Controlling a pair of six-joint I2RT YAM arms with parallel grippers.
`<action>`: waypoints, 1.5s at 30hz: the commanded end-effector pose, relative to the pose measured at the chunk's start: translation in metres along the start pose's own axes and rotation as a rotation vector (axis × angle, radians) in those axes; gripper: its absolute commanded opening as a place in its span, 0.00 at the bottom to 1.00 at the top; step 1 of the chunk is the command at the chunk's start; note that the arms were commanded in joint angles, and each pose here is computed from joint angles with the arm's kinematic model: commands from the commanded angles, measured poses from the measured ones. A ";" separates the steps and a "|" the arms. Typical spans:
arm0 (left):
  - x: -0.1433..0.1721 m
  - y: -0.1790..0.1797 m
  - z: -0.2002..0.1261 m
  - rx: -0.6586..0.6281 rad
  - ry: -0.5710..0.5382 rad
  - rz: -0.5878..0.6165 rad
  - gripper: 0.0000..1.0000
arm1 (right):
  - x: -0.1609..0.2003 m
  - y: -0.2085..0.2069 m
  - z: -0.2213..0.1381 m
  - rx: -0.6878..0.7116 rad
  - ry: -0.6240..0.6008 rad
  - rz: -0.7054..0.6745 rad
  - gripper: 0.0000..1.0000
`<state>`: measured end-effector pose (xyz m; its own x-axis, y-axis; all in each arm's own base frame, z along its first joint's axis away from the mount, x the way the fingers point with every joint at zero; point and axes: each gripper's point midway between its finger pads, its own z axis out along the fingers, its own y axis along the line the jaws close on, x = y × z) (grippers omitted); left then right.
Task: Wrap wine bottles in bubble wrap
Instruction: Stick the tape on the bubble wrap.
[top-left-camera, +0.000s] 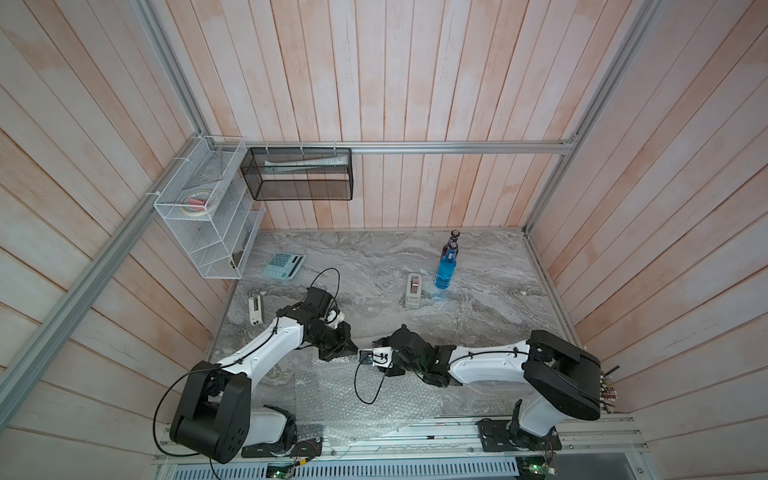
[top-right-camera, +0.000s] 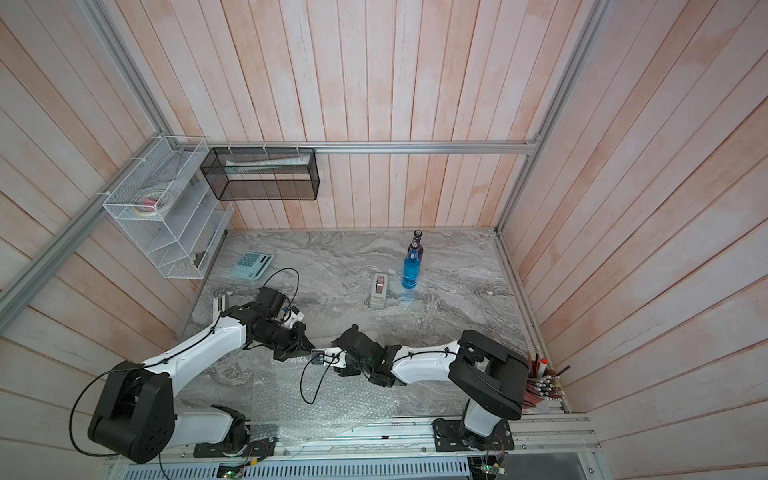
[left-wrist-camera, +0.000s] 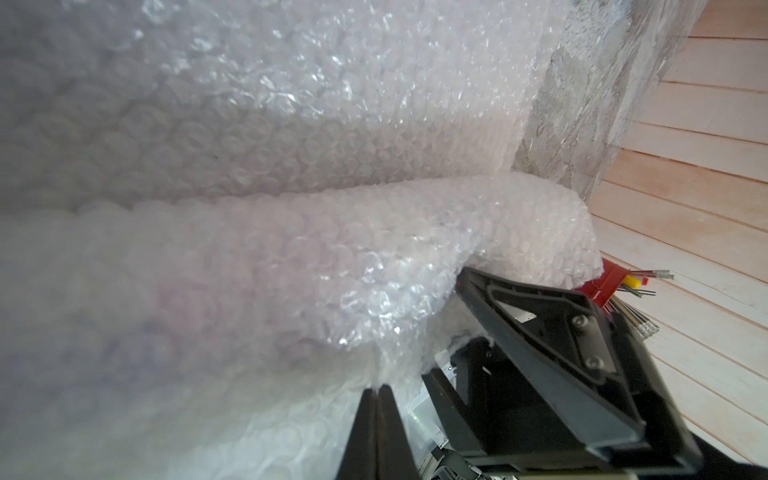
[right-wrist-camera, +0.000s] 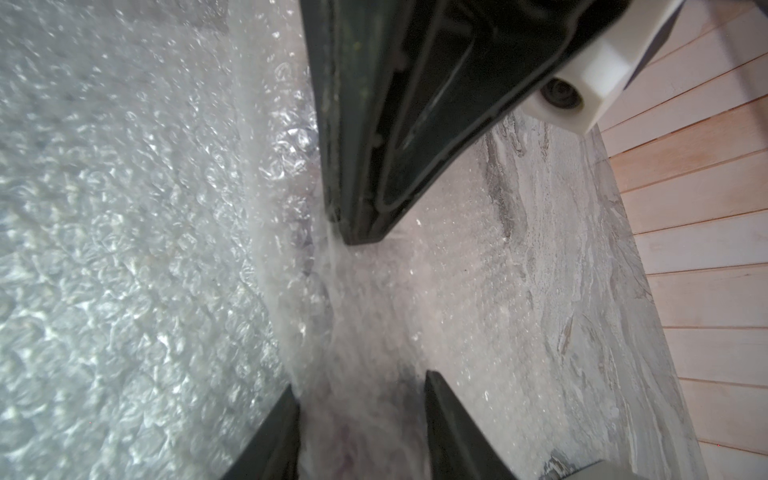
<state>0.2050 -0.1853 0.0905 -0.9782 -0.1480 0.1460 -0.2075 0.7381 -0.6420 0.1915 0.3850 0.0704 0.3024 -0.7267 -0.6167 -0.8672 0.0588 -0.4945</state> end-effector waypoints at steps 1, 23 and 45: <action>0.004 -0.003 -0.006 -0.008 -0.007 0.001 0.00 | 0.010 0.009 -0.003 -0.043 0.031 0.028 0.47; 0.002 -0.030 -0.027 0.057 -0.034 0.008 0.00 | 0.009 0.014 -0.001 -0.074 0.027 0.049 0.47; 0.017 0.017 0.005 -0.036 0.043 -0.026 0.00 | 0.009 0.016 -0.002 -0.088 0.029 0.061 0.47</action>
<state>0.1899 -0.1827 0.0895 -0.9673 -0.1535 0.2018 -0.2483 0.7354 -0.6305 0.1886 0.3861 0.0710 0.2713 -0.7149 -0.6444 -0.8875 0.0732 -0.4549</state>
